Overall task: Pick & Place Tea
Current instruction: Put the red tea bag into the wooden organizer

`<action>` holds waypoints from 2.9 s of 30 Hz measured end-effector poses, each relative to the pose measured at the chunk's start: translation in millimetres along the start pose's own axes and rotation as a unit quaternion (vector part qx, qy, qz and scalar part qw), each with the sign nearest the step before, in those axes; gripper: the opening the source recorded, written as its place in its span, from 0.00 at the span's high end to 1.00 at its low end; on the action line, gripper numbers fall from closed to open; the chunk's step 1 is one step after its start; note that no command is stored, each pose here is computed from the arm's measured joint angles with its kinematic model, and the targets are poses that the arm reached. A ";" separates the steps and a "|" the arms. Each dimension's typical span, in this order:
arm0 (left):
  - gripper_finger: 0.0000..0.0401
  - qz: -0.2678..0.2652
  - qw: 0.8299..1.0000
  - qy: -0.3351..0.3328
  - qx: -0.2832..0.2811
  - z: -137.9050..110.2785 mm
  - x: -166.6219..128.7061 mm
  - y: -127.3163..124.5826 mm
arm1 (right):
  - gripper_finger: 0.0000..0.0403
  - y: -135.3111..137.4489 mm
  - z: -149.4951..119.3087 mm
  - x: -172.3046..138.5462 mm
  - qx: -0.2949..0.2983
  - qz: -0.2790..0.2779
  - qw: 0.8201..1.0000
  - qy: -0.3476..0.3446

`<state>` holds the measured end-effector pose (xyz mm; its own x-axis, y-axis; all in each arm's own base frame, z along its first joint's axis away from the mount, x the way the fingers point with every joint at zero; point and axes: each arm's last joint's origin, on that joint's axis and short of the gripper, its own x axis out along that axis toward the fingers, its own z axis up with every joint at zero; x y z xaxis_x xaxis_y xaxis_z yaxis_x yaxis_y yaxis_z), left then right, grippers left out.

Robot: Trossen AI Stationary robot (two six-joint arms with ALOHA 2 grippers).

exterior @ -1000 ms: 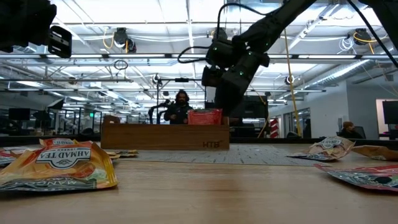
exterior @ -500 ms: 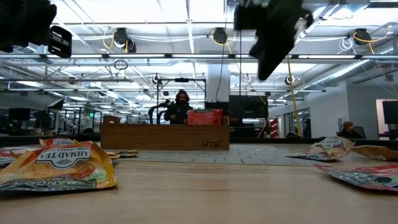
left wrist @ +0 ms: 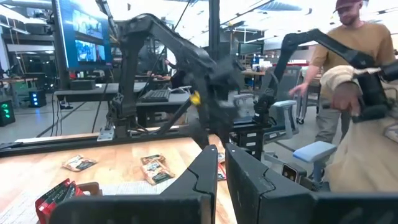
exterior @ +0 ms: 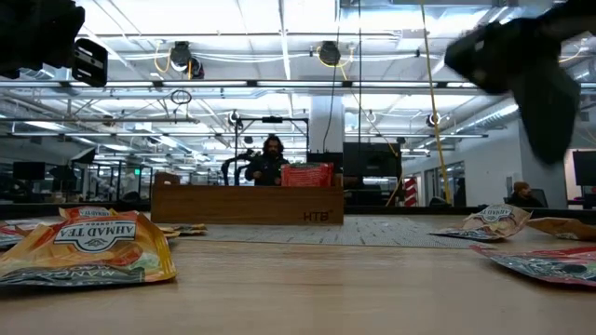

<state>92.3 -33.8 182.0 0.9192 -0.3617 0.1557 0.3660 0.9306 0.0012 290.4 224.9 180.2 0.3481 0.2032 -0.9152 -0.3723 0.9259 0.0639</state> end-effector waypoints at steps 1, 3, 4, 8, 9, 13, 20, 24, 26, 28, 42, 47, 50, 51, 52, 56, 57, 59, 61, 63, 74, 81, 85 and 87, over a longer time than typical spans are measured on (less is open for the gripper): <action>0.91 0.000 1.000 0.000 0.000 0.0 0.0 0.0 | 0.21 2.4 1.5 8.0 -0.009 0.007 1.000 -0.006; 0.91 0.000 1.000 0.000 0.000 0.0 0.0 0.0 | 0.17 4.2 3.6 16.1 -0.017 0.012 1.000 -0.017; 0.91 0.000 1.000 0.000 0.000 0.0 0.0 0.0 | 0.16 4.0 3.7 17.6 -0.017 0.008 1.000 -0.017; 0.91 0.000 1.000 0.000 0.000 0.0 0.0 0.0 | 0.16 1.5 0.9 20.5 0.002 -0.027 1.000 -0.008; 0.91 0.000 1.000 0.000 0.000 0.0 0.0 0.0 | 0.16 0.8 0.3 20.1 0.008 -0.037 0.999 -0.007; 0.91 0.000 1.000 0.000 0.000 0.1 0.0 0.0 | 0.16 -3.7 -2.8 22.4 0.048 -0.047 0.998 0.012; 0.91 0.000 1.000 0.000 0.000 0.0 0.0 0.0 | 0.16 -10.1 -8.6 48.7 0.095 -0.051 0.993 0.051; 0.91 0.000 1.000 0.000 0.000 0.0 0.0 0.0 | 0.16 -15.6 -21.1 64.9 0.106 -0.071 0.986 0.110; 0.91 0.000 1.000 0.000 0.000 0.0 0.0 0.0 | 0.16 -19.1 -24.7 66.8 0.131 -0.081 0.980 0.128; 0.91 0.000 1.000 0.000 0.000 0.0 0.0 0.0 | 0.18 -22.0 -27.5 65.9 0.155 -0.096 0.973 0.141; 0.91 0.000 1.000 0.000 0.000 0.0 0.0 0.0 | 0.63 -23.3 -22.6 42.5 0.260 -0.107 0.953 0.114; 0.91 0.000 1.000 0.000 0.000 0.0 0.0 0.0 | 0.90 -22.4 -20.7 42.5 0.239 -0.092 0.960 0.111; 0.91 0.000 1.000 0.000 0.000 0.0 0.0 0.0 | 0.96 -20.9 -17.3 40.9 0.219 -0.069 0.968 0.101; 0.91 0.000 1.000 0.000 0.000 0.0 0.0 0.0 | 0.96 -20.8 -15.8 38.2 0.216 -0.062 0.970 0.094; 0.91 0.000 1.000 0.000 0.000 -0.1 0.0 0.0 | 0.96 -20.5 -14.5 35.2 0.212 -0.056 0.972 0.089; 0.91 0.000 1.000 0.000 0.000 0.0 0.0 0.0 | 0.98 -20.3 -4.2 10.8 0.178 -0.047 0.982 0.030; 0.91 0.000 1.000 0.000 0.000 0.0 0.0 0.0 | 0.98 -21.4 0.6 0.6 0.161 -0.046 0.986 0.004; 0.91 0.000 1.000 0.000 0.000 -0.1 0.0 0.0 | 0.98 -22.9 9.6 -18.5 0.120 -0.056 0.990 -0.052; 0.91 0.000 1.000 0.000 0.000 0.0 0.0 0.0 | 0.98 -27.9 15.9 -32.5 0.074 -0.078 0.990 -0.093; 0.91 0.000 1.000 0.000 0.000 0.0 0.0 0.0 | 0.98 -35.8 21.6 -44.8 0.035 -0.095 0.985 -0.139; 0.91 0.000 1.000 0.000 0.000 -0.1 0.0 0.0 | 0.98 -167.1 -29.4 -39.8 -0.030 -0.041 0.891 -0.452; 0.91 0.000 1.000 0.000 0.000 0.0 0.0 0.0 | 0.98 -234.8 -73.4 -53.1 0.032 -0.017 0.850 -0.526; 0.91 0.000 1.000 0.000 0.000 -0.1 0.0 0.0 | 0.98 -246.3 -75.1 -35.7 0.036 -0.028 0.866 -0.498; 0.91 0.000 1.000 0.000 0.000 -0.1 0.0 0.0 | 0.98 -248.2 -70.5 -25.9 0.026 -0.035 0.870 -0.491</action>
<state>92.3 -33.8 182.0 0.9193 -0.3618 0.1549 0.3660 0.9306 0.0012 313.1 -32.6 159.9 0.9448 0.2971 -0.1382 -0.2910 0.9546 0.0634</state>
